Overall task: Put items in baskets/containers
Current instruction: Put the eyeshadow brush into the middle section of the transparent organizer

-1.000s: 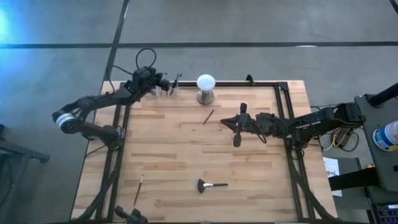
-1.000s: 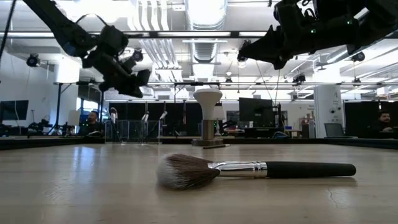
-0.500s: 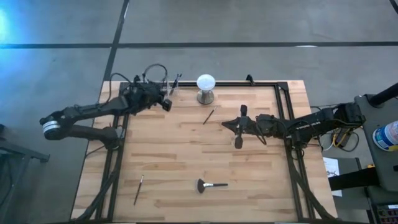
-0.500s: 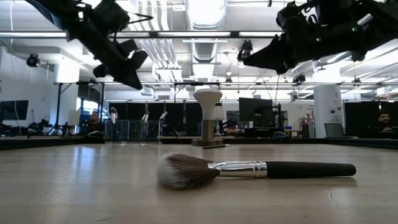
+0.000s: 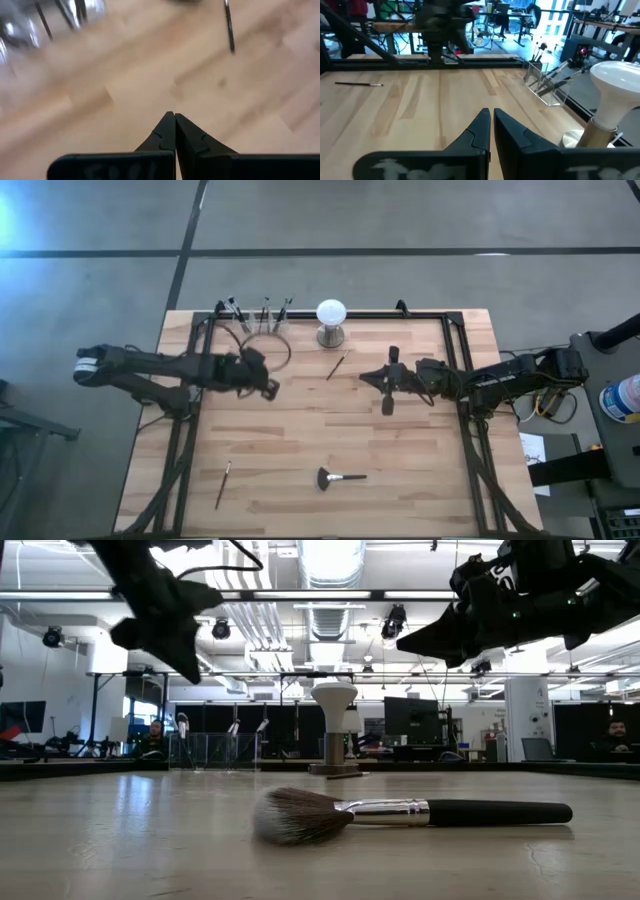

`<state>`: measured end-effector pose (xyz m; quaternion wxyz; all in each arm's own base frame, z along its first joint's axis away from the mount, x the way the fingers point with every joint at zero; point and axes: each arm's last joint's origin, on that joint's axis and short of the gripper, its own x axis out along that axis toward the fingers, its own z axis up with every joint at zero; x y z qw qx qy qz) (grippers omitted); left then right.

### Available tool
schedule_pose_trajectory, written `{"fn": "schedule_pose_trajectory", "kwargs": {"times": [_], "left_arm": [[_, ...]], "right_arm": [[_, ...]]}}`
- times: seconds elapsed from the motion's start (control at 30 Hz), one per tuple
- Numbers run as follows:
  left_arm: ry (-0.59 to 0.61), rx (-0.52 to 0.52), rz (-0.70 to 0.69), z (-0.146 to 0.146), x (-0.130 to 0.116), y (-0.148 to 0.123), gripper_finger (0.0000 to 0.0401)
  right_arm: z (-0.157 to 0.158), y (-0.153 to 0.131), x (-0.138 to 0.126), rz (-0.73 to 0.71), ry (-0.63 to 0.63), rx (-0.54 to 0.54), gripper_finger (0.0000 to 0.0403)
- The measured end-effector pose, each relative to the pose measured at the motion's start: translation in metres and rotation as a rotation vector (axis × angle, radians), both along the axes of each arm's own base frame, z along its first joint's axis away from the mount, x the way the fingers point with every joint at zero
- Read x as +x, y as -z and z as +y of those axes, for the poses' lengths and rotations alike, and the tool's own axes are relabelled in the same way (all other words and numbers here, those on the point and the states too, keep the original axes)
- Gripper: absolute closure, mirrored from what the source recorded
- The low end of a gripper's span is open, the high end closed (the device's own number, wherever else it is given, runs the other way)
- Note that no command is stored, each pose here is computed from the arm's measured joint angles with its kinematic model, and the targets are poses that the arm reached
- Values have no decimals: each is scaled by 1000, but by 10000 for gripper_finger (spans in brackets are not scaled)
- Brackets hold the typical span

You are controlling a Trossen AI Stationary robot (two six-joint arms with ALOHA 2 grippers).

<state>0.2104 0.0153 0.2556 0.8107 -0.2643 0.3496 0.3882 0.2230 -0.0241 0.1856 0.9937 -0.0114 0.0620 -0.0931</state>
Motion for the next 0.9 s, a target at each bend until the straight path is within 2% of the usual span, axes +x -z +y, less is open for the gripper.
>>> {"fn": "schedule_pose_trajectory", "kwargs": {"times": [0.37, 0.57, 0.7, 0.9], "left_arm": [[-126, -316, 152, -94, 1, 18, 401], [-209, -492, 258, -139, -8, 32, 401], [-261, -592, 271, -163, -16, 37, 401], [-341, -614, 273, -182, -23, 47, 396]], "right_arm": [[-2, 5, -3, 19, -33, -15, 385], [-5, 9, -7, 14, -20, -15, 385], [-7, 11, -9, 11, -9, -15, 385], [-7, 11, -9, 6, -8, -16, 385]]}}
